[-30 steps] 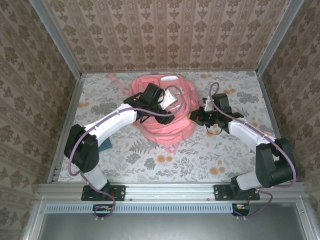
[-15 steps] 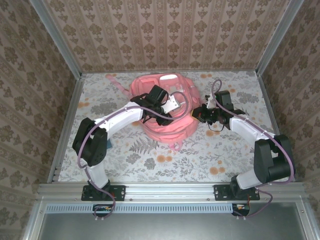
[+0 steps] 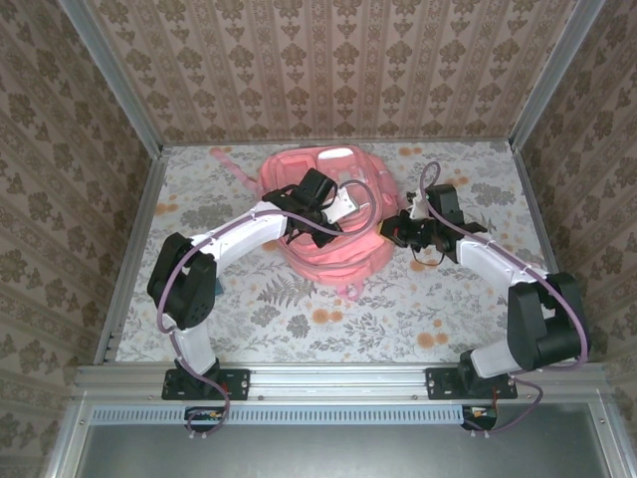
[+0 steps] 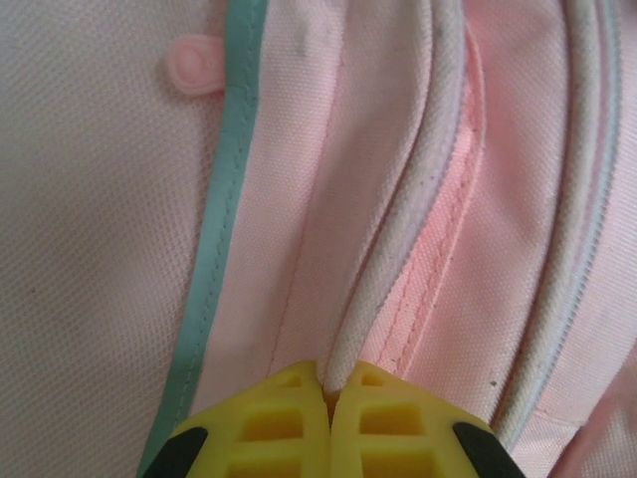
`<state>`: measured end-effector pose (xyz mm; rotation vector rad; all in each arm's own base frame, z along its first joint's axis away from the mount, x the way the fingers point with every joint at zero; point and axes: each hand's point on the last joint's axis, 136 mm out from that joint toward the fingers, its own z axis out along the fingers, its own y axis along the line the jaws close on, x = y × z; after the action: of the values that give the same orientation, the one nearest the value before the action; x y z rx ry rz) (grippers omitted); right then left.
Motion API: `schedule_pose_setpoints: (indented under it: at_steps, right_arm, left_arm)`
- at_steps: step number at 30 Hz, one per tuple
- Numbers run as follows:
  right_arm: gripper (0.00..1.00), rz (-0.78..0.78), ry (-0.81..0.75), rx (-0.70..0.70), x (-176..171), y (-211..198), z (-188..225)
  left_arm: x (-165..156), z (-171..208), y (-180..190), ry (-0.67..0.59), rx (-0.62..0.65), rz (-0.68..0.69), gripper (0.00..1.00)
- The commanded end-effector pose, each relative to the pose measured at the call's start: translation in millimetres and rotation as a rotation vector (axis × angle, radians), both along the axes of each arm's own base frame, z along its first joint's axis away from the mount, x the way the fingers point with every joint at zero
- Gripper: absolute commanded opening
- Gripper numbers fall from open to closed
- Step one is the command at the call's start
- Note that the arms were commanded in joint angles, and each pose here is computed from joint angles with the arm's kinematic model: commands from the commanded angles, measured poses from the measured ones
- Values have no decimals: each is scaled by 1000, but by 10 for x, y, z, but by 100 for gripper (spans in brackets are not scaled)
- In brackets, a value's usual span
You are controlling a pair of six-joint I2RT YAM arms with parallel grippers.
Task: Pack the student bag
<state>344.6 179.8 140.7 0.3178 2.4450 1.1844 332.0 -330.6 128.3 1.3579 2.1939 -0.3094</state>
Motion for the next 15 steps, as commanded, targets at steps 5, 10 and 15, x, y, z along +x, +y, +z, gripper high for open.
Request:
schedule_pose_setpoints:
  at_steps: [5,10,15]
  right_arm:
    - [0,107,-2,97,-479,543,193]
    - [0,127,4,92,-534,763,127]
    - [0,65,2,-145,-472,450,-109]
  left_arm:
    - [413,564,-158,-174,-141,156,0]
    - [423,674,-246,-178,-198,164,0]
    - [472,731,-125,-218,-191,206,0]
